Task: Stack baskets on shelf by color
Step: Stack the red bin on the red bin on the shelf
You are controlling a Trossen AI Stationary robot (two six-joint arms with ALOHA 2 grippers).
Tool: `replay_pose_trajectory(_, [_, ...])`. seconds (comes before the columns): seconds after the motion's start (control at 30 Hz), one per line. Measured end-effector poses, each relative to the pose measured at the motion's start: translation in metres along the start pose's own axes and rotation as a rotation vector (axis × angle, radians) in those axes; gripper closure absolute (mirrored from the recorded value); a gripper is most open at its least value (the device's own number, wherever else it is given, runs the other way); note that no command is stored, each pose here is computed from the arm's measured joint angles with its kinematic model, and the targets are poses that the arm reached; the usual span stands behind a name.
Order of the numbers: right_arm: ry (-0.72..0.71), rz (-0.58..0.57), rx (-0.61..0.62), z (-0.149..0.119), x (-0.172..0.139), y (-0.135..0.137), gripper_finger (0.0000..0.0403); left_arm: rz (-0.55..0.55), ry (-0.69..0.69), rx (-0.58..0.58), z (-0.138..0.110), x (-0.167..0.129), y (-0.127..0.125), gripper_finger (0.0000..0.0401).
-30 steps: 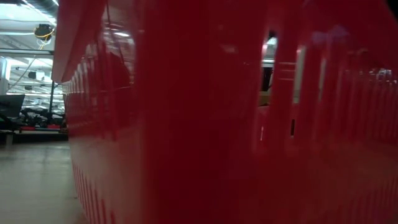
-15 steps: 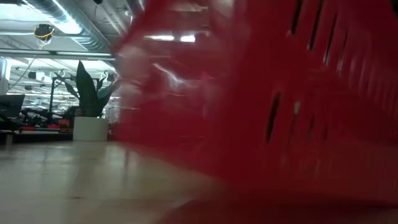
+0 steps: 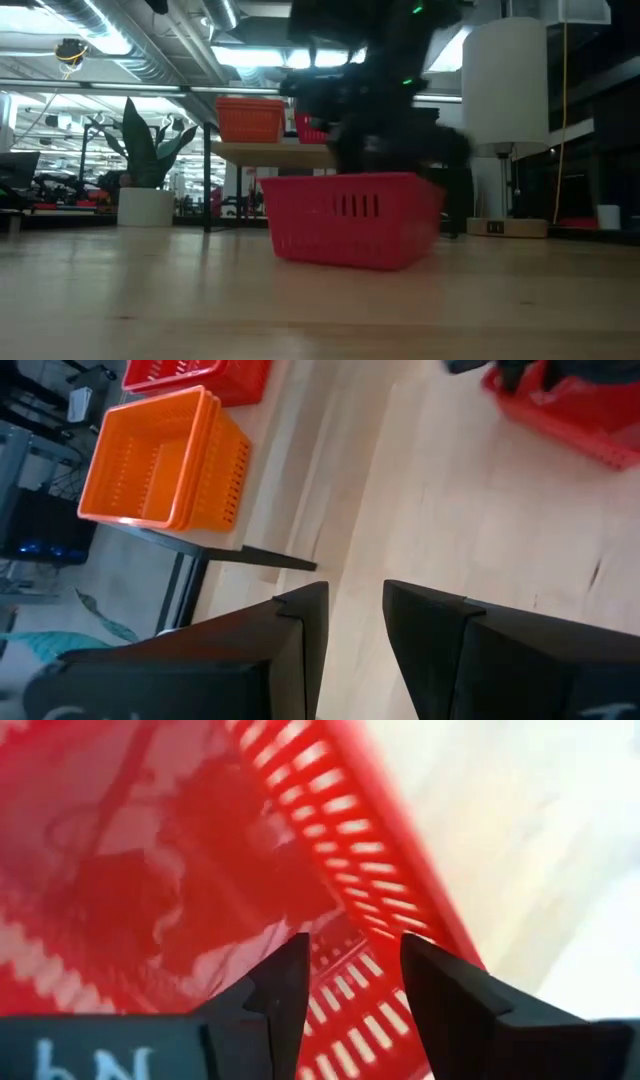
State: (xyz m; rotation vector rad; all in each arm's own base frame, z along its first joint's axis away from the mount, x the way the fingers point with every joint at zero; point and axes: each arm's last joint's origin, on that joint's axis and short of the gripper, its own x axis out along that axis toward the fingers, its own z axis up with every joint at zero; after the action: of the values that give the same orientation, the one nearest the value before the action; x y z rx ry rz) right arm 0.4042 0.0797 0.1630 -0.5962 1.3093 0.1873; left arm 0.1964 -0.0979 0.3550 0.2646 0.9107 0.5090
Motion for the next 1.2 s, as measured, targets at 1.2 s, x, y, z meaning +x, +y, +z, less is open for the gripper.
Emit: replay_pose_trajectory(1.2, [-0.075, -0.001, 0.635, -0.116, -0.199, 0.070, 0.0242, -0.546, -0.057, 0.161, 0.071, 0.125, -0.110, 0.0276])
